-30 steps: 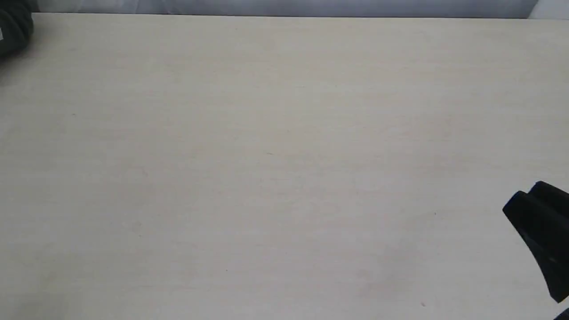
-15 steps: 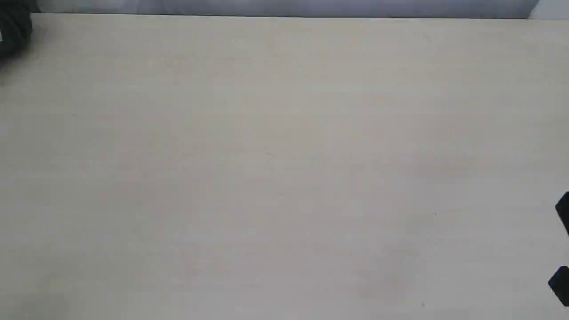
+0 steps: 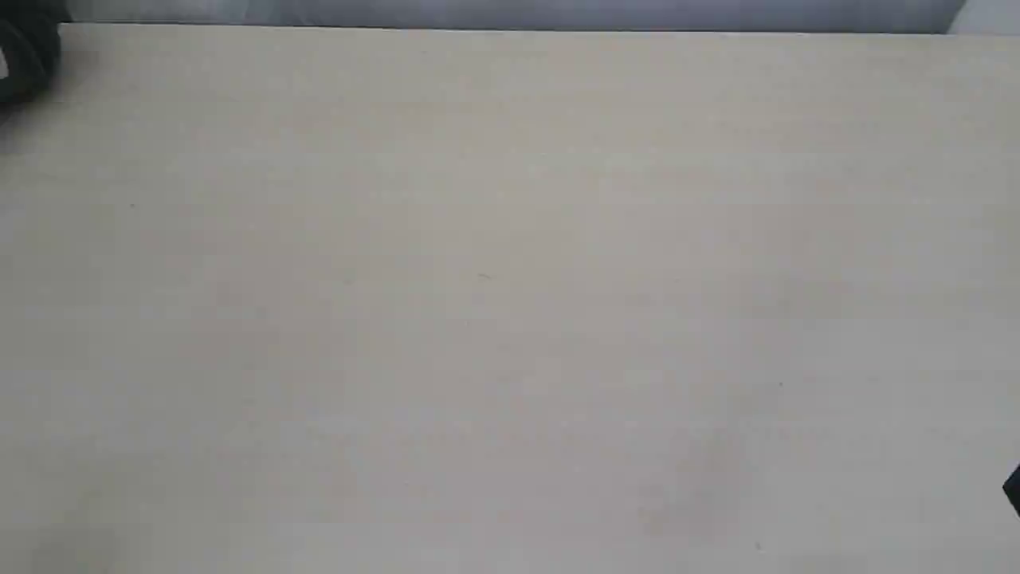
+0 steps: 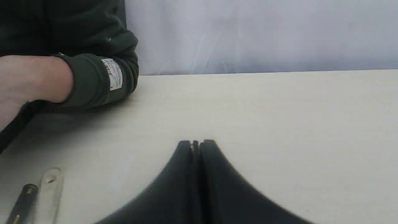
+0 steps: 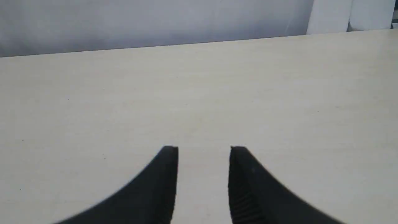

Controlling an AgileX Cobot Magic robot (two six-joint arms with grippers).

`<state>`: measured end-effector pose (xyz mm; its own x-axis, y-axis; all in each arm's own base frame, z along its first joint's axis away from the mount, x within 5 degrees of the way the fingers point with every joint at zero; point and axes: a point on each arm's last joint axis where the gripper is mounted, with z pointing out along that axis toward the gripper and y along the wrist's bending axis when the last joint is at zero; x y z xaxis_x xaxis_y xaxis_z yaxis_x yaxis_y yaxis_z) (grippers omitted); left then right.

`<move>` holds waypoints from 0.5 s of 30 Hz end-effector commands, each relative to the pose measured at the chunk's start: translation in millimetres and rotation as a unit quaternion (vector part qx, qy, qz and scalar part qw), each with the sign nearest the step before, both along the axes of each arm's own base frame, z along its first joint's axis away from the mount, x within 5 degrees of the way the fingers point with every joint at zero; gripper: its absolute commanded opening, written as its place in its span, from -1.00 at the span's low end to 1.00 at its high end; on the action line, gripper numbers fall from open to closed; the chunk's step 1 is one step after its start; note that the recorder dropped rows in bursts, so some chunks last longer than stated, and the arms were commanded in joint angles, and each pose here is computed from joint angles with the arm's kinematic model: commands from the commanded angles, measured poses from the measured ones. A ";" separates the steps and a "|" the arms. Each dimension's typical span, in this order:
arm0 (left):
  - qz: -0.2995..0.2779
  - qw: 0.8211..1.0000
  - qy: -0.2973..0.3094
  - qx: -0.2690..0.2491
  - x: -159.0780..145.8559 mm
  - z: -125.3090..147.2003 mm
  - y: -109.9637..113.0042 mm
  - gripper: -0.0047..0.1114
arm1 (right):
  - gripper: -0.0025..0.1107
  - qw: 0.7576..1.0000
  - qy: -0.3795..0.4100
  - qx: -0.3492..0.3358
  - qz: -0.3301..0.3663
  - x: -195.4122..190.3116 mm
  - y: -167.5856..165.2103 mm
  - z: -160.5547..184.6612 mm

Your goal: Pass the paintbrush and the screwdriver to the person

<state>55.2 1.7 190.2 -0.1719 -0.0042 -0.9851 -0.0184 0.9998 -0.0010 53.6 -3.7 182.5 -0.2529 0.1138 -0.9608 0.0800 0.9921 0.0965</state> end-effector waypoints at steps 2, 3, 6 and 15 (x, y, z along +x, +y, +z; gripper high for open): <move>-0.004 1.000 -0.004 -0.003 0.0 0.2 -0.5 -0.92 | -0.43 1.000 0.002 -0.014 -0.001 -0.5 -0.6 -1.1; -0.004 1.000 -0.004 -0.003 0.0 0.2 -0.5 -0.92 | -0.43 1.000 0.002 -0.014 -0.001 -0.5 -0.6 -1.1; -0.004 1.000 -0.004 -0.003 0.0 0.2 -0.5 -0.92 | -0.43 1.000 0.001 -0.021 0.001 -0.4 -0.7 -0.9; -0.004 1.000 -0.004 -0.003 0.0 0.2 -0.5 -0.92 | -0.43 0.999 0.001 -0.047 0.014 -0.3 0.5 -0.6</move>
